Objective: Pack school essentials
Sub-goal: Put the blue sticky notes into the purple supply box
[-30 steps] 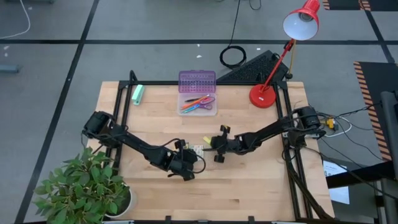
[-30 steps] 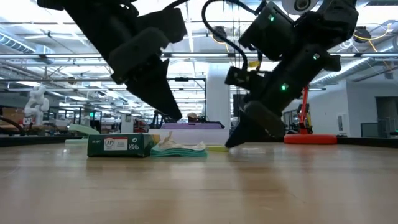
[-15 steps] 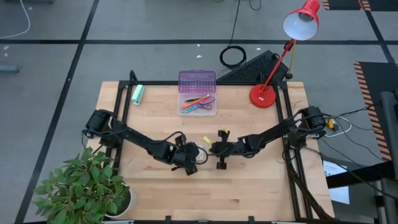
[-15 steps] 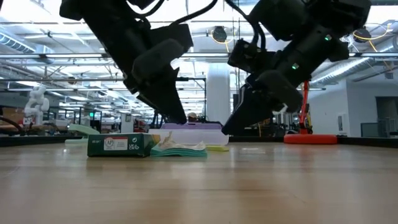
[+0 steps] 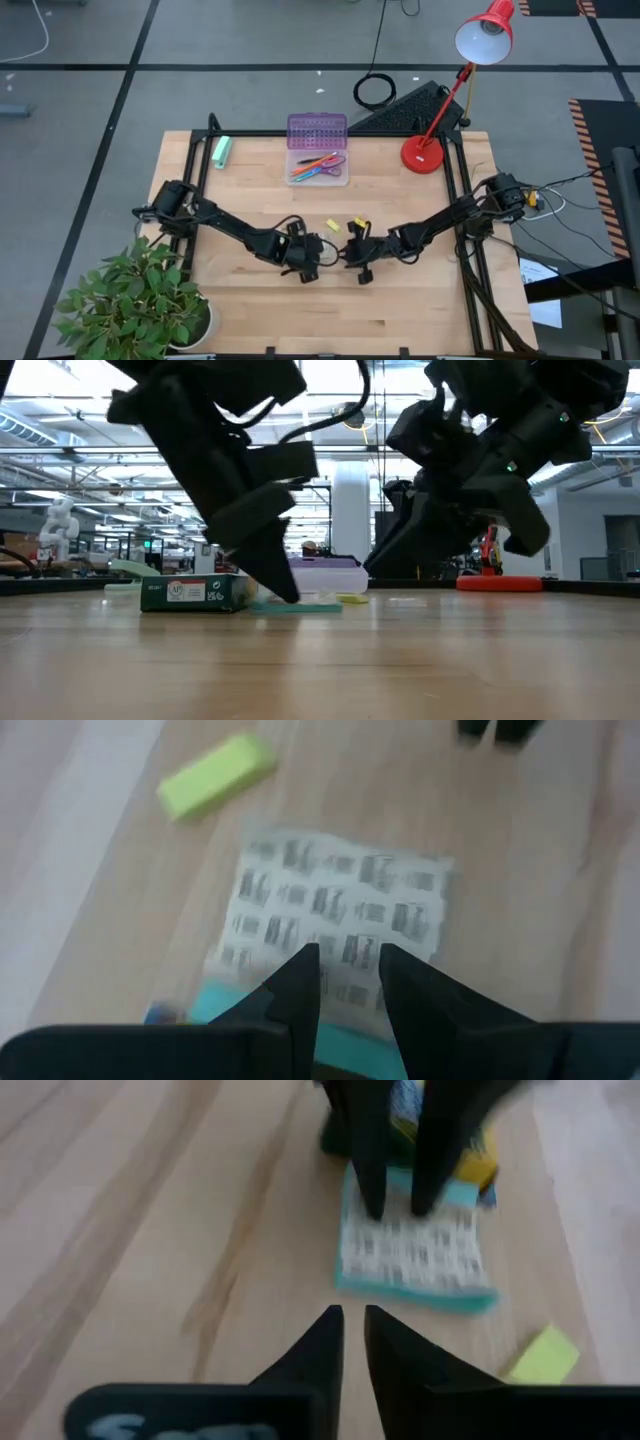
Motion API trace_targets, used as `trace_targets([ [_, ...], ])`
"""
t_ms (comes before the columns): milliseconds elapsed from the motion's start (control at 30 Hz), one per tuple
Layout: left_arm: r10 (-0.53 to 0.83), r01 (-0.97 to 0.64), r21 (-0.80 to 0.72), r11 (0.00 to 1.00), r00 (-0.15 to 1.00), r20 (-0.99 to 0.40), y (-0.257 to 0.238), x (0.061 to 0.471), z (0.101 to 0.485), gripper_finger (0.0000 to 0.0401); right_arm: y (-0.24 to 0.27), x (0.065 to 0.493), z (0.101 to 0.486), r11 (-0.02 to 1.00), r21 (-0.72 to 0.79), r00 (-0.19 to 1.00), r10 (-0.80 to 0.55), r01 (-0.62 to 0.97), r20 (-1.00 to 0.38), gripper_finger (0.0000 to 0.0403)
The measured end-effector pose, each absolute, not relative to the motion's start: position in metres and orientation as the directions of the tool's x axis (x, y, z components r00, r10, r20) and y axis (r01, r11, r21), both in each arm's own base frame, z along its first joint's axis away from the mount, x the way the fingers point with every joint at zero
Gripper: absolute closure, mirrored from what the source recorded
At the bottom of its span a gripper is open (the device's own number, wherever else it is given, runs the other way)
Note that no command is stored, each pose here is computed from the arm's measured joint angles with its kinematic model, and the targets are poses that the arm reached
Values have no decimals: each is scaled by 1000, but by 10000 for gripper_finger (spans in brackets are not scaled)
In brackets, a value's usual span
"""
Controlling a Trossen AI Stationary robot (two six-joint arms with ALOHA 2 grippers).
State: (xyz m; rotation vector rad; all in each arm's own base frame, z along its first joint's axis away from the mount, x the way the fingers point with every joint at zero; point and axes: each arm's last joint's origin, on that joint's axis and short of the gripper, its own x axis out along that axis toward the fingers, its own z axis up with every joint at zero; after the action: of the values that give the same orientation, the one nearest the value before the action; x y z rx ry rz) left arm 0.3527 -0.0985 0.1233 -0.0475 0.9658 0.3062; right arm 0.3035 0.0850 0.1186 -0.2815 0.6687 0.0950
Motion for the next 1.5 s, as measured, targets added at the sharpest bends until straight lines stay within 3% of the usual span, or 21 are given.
trace_targets([
  [167,180,-191,83,978,572,-800,-102,361,115,288,90,299,115,874,-366,753,1,-321,-658,316],
  [400,52,17,77,997,590,-806,-116,361,116,288,98,290,110,770,-445,701,5,-458,-713,234],
  [533,34,116,129,985,598,-801,-129,356,119,288,107,289,111,695,-507,714,15,-511,-700,193],
  [667,83,110,195,975,632,-770,-136,349,134,288,112,288,113,620,-580,739,-1,-528,-674,167],
  [833,102,43,184,982,699,-708,-138,346,160,288,113,292,117,587,-625,778,15,-515,-628,160],
  [1100,158,-113,112,987,628,-762,-125,344,152,288,113,298,123,462,-703,812,68,-540,-579,162],
  [1333,143,-165,59,985,563,-814,-111,352,129,288,100,304,118,499,-640,786,155,-585,-598,163],
  [1500,145,-154,68,986,574,-806,-109,359,116,288,98,306,102,510,-616,764,139,-601,-630,163],
])
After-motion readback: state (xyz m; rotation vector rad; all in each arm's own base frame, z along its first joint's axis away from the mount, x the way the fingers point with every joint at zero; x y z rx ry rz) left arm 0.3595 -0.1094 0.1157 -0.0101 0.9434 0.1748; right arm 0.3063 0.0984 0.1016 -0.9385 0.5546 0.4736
